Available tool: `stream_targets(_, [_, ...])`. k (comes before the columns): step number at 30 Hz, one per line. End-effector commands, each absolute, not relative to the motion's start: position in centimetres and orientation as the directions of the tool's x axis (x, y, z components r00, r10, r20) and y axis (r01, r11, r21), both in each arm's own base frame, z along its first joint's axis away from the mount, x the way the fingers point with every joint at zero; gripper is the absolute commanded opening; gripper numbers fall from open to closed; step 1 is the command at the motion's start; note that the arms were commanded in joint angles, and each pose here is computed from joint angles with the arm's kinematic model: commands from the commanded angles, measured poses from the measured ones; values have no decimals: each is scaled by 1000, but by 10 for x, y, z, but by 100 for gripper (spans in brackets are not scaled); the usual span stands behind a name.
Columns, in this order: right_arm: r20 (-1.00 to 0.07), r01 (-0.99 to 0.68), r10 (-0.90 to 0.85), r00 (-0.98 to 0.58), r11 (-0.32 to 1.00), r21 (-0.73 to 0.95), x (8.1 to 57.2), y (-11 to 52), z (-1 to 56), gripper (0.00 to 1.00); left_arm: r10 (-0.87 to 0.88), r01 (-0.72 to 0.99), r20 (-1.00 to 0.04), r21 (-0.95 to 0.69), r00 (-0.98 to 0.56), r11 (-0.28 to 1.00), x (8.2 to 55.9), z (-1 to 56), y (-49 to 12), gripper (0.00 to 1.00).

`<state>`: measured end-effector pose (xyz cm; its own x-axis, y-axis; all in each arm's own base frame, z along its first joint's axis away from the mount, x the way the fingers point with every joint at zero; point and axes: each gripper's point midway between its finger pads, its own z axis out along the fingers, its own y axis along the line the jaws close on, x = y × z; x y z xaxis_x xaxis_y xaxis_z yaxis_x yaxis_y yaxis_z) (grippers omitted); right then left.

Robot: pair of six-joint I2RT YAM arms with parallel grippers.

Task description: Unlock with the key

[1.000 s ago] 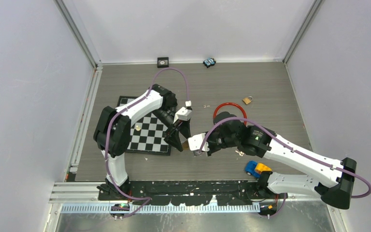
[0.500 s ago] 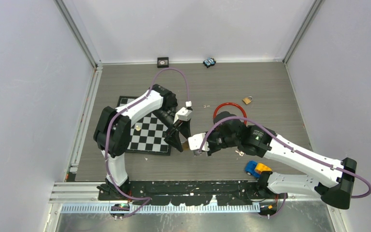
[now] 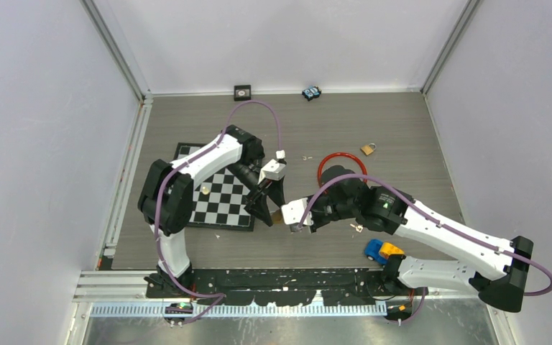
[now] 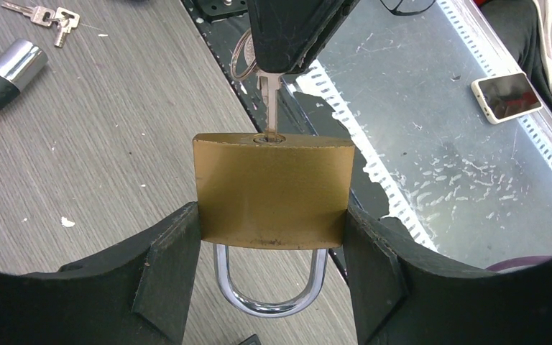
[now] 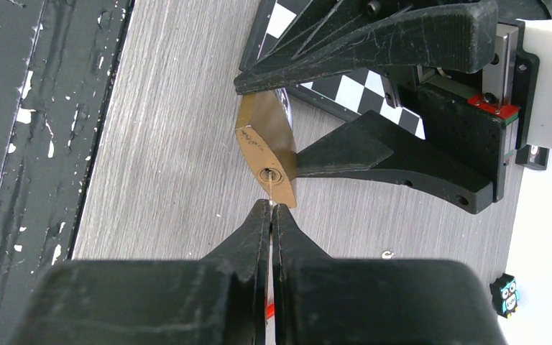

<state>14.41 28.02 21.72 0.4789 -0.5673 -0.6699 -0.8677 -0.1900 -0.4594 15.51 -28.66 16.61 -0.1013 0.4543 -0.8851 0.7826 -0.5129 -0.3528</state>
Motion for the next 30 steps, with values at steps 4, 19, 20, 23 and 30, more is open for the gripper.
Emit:
stream_targets(4, [-689,-851,-521,505,-168,-497,145,284,243,1,348,786,-927,-320,-144,-529,145,204,-293,0])
stream_targets(19, [-684,-844,-517,514,-163,-511,142,277,251,1,353,784,-927,-313,-129,-536,144,200,-291,0])
stream_targets(20, [-685,-845,-516,514,-165,-509,142,277,251,1,353,783,-927,-315,-131,-536,143,200,-291,0])
stream_targets(23, [-689,-846,-512,514,-167,-506,142,279,250,1,353,783,-926,-317,-134,-536,143,200,-291,0])
stream_targets(30, [-688,-845,-511,515,-170,-506,145,284,249,1,348,782,-926,-323,-144,-534,144,202,-292,0])
